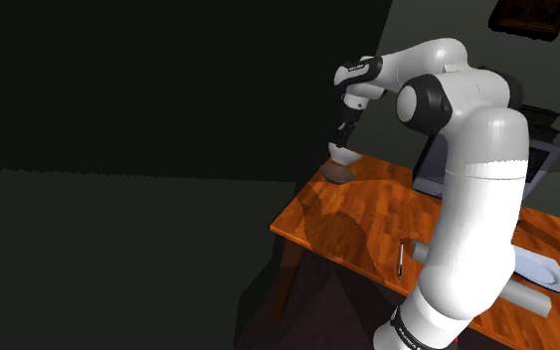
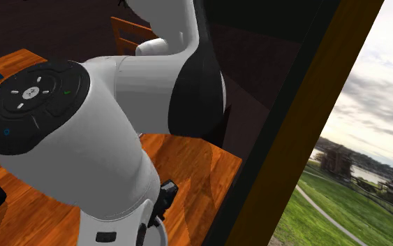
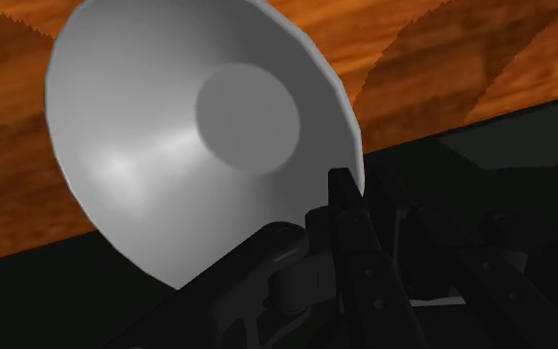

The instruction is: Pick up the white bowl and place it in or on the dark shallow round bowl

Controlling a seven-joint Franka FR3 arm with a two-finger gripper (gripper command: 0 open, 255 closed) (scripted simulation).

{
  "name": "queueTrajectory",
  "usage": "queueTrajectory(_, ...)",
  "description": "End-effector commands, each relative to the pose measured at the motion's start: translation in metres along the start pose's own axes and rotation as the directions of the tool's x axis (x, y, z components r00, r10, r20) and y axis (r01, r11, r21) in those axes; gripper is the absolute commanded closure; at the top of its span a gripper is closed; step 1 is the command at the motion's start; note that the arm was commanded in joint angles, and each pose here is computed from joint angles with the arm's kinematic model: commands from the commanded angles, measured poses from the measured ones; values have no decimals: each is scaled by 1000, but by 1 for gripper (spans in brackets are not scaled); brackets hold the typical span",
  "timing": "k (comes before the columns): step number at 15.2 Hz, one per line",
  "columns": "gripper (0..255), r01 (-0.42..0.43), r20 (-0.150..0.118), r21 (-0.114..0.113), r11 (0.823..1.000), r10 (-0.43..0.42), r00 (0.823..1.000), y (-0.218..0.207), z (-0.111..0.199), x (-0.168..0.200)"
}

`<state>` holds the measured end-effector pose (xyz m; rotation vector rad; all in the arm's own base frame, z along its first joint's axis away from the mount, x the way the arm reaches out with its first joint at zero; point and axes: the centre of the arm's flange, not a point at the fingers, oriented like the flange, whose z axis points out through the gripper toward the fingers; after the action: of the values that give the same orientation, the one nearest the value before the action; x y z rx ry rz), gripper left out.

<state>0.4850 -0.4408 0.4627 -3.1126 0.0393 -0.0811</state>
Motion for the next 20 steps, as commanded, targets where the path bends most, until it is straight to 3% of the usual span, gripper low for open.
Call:
queueTrajectory(1, 255, 1, -1, 1, 1000, -1, 1000, 22, -3, 10)
queueTrajectory(4, 255, 1, -1, 1, 1000, -1, 1000, 53, -8, 29)
queueTrajectory(20, 255, 1, -1, 1, 1000, -1, 1000, 55, 77, 25)
